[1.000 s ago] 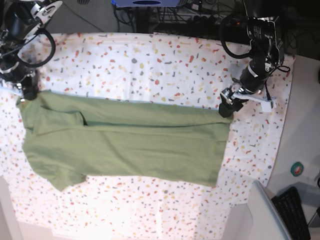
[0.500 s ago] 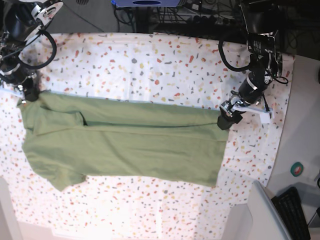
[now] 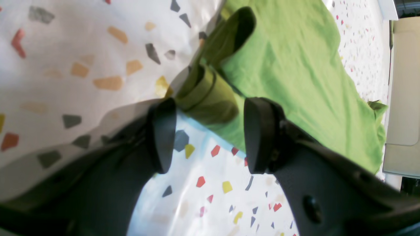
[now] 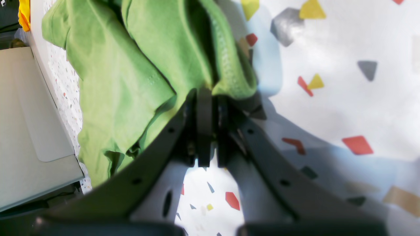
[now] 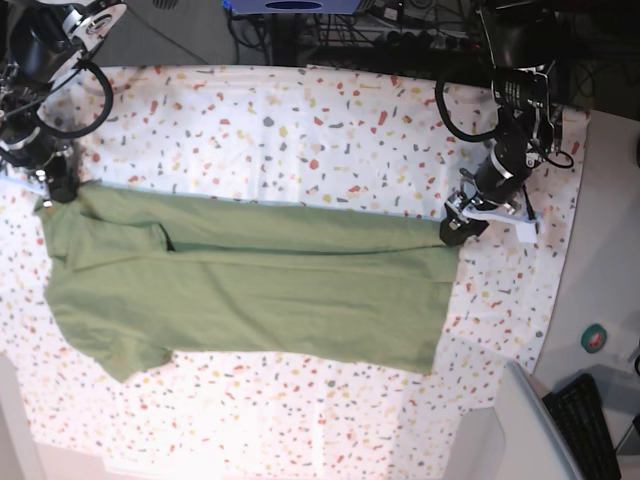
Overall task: Layout the t-shirt on the table in an organized manner, then fold the t-shirt properly
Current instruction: 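Grasp the folded shirt edge with both grippers, then drag the folded shirt with both grippers toward the robot's base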
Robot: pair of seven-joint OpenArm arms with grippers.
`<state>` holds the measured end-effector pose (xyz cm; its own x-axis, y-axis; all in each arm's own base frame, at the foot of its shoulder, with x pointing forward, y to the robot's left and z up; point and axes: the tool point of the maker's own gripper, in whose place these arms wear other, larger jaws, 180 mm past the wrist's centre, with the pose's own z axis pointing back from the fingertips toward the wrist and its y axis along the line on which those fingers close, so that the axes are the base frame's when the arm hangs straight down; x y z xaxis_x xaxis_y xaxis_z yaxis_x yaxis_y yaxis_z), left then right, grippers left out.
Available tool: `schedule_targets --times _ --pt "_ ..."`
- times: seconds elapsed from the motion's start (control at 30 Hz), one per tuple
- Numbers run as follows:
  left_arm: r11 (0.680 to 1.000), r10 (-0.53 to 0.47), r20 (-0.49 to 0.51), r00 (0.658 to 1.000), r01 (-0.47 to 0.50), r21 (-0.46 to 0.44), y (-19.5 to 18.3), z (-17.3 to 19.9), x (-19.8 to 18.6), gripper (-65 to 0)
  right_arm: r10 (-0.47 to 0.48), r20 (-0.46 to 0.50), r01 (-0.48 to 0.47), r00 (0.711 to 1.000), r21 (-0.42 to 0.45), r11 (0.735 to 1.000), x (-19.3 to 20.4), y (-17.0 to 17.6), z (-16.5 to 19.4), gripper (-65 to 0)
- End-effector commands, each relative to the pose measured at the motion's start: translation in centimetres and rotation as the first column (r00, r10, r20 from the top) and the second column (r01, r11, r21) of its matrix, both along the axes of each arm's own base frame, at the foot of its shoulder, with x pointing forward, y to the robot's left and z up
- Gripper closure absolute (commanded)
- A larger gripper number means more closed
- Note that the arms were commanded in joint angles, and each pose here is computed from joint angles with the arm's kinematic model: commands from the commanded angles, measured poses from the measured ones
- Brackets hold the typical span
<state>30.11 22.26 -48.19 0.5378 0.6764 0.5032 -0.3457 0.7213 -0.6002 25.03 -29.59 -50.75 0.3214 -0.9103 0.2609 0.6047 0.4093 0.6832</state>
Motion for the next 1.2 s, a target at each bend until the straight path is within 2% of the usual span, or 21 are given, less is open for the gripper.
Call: schedule_targets --times 0.0,0.1,0.3,0.37,0.67,0.73,0.8,0.97,1.17 --pt "1.0 -0.008 0.006 1.0 0.007 0.007 0.1 0.4 0.5 -35.9 -0.002 0.02 0.002 1.0 -0.018 1.0 0.7 -0.9 0.8 0.0" --pt "1.0 -0.007 0.007 1.0 0.007 0.006 0.1 0.4 0.5 -37.0 -0.002 0.02 0.002 1.0 -0.02 1.0 0.7 -1.0 0.9 0.0" --pt "1.0 -0.002 -0.003 1.0 0.002 0.0 0.1 0.1 0.2 -22.1 -0.002 0.02 0.002 1.0 -0.02 1.0 0.7 -1.0 0.9 0.0" --pt "1.0 0.007 -0.017 1.0 -0.007 -0.009 0.2 -0.4 0.2 -19.7 -0.002 0.02 0.002 1.0 -0.02 1.0 0.7 -1.0 0.9 0.0" --pt "0.999 0.014 -0.051 0.999 -0.016 -0.037 -0.1 -1.6 0.5 -17.9 -0.004 0.018 0.004 1.0 -0.02 1.0 0.6 -1.1 0.8 0.0" --pt "0.999 0.014 -0.051 0.999 -0.016 -0.037 -0.1 -1.6 0.5 -11.5 -0.004 0.018 0.004 1.0 -0.02 1.0 0.6 -1.1 0.8 0.0" --pt "0.999 0.013 -0.052 0.999 -0.015 -0.036 -0.1 -1.6 0.5 0.0 -0.006 0.018 0.006 1.0 -0.02 1.0 0.6 -1.1 0.8 0.0" --pt "1.0 0.011 -0.047 0.999 -0.012 -0.027 0.2 -1.4 0.6 0.0 -0.002 0.019 0.002 1.0 -0.02 1.0 0.6 -1.1 0.8 0.0" --pt "0.994 -0.105 -0.026 0.994 0.105 -0.008 -0.8 2.0 1.2 0.0 0.015 0.024 -0.014 1.0 -0.033 0.999 0.8 -1.7 1.7 0.0"
